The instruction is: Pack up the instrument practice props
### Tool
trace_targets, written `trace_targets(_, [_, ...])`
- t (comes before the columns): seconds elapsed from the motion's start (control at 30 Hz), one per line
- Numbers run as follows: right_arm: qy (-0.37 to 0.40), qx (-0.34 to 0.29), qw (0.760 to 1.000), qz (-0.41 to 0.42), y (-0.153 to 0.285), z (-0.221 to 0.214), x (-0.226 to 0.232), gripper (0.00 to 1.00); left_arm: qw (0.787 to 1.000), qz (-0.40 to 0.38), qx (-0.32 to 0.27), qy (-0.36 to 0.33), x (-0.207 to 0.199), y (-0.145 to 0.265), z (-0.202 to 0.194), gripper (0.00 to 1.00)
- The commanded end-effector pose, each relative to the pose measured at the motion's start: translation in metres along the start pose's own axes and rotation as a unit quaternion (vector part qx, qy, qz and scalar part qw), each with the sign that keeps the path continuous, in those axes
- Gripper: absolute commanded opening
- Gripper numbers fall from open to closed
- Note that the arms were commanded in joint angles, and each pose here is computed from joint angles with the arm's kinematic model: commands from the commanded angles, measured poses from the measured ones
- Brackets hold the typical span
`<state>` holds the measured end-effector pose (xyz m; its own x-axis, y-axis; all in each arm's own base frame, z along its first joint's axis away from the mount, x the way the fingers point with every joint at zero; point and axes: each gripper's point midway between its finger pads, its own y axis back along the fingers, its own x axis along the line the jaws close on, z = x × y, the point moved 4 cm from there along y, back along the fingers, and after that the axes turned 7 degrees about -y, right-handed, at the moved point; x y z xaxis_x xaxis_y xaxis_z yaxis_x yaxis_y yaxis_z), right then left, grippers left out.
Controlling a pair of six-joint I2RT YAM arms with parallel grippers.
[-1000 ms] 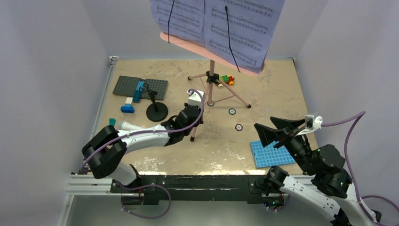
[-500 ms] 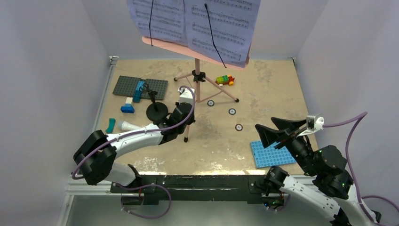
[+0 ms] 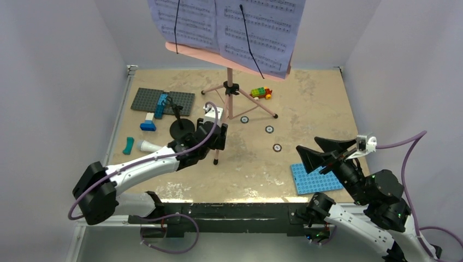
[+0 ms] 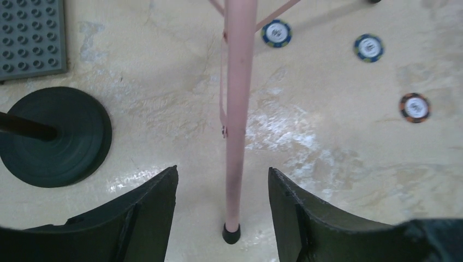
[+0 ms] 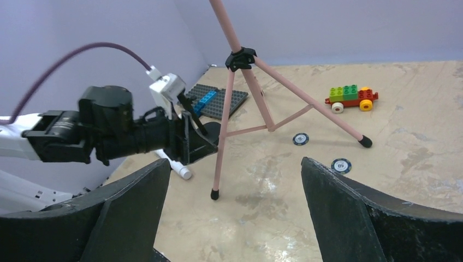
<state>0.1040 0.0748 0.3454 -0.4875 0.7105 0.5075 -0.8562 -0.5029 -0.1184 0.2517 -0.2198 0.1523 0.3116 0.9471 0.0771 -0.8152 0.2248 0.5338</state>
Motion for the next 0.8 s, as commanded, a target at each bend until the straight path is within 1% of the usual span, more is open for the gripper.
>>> trace_targets(0.0, [-0.004,0.003,1.000,0.012,-0.003,0.001,0.006,0.95,0.993,-0.065,-0.079,0.065,-0.009,0.042,0.057,0.67])
trace_targets(0.03, [-0.006,0.000,1.000,0.004,-0.004,0.001,0.004,0.96,0.989,-0.075,-0.095,0.081,-0.008,0.051,0.062,0.68])
trace_targets(0.07, [-0.006,-0.003,1.000,-0.003,-0.006,0.000,0.002,0.96,0.985,-0.088,-0.112,0.098,-0.006,0.060,0.067,0.74])
trace_targets(0.13, [-0.010,-0.017,1.000,-0.011,-0.009,0.002,0.000,0.97,0.972,-0.112,-0.153,0.143,-0.002,0.078,0.074,0.98])
trace_targets(0.17, [-0.011,-0.026,1.000,-0.007,-0.010,0.004,0.001,0.98,0.964,-0.128,-0.171,0.155,-0.001,0.086,0.075,1.00])
trace_targets(0.2, [-0.007,-0.033,0.999,-0.001,-0.011,0.006,0.003,0.99,0.951,-0.148,-0.210,0.174,0.002,0.098,0.085,1.00])
trace_targets(0.23, [-0.001,-0.037,0.999,0.001,-0.012,0.008,0.004,0.99,0.939,-0.155,-0.236,0.196,0.008,0.108,0.089,1.00])
trace_targets(0.27, [0.001,-0.036,0.999,-0.001,-0.014,0.011,0.006,0.99,0.927,-0.164,-0.249,0.226,0.012,0.117,0.092,1.00])
trace_targets(0.3, [0.008,-0.026,1.000,-0.008,-0.015,0.012,0.006,0.99,0.919,-0.176,-0.261,0.240,0.016,0.126,0.095,1.00])
trace_targets(0.33, [0.013,-0.019,1.000,-0.010,-0.016,0.015,0.008,0.99,0.912,-0.195,-0.274,0.234,0.016,0.136,0.099,1.00])
trace_targets(0.37, [0.017,-0.017,1.000,-0.006,-0.017,0.020,0.013,0.99,0.905,-0.225,-0.292,0.214,0.013,0.149,0.105,0.97])
trace_targets(0.4, [0.020,-0.018,1.000,0.004,-0.018,0.024,0.018,0.98,0.893,-0.261,-0.312,0.193,0.008,0.164,0.112,0.94])
trace_targets(0.47, [0.021,-0.037,0.999,0.029,-0.020,0.037,0.028,0.93,0.869,-0.311,-0.341,0.176,0.003,0.191,0.130,0.86])
trace_targets(0.5, [0.021,-0.050,0.998,0.040,-0.020,0.043,0.033,0.91,0.861,-0.329,-0.349,0.171,0.002,0.204,0.140,0.84])
trace_targets(0.53, [0.022,-0.062,0.997,0.047,-0.021,0.051,0.037,0.89,0.857,-0.339,-0.351,0.165,0.000,0.212,0.150,0.82])
trace_targets(0.57, [0.026,-0.072,0.996,0.050,-0.022,0.059,0.041,0.88,0.845,-0.360,-0.362,0.157,-0.002,0.229,0.167,0.81])
trace_targets(0.63, [0.037,-0.084,0.995,0.049,-0.027,0.072,0.048,0.86,0.833,-0.384,-0.373,0.141,-0.005,0.250,0.191,0.81])
trace_targets(0.7, [0.048,-0.096,0.993,0.042,-0.034,0.083,0.053,0.84,0.825,-0.394,-0.383,0.132,-0.006,0.265,0.214,0.81])
trace_targets(0.77, [0.047,-0.114,0.992,0.016,-0.042,0.096,0.053,0.81,0.816,-0.398,-0.403,0.118,-0.006,0.280,0.237,0.82])
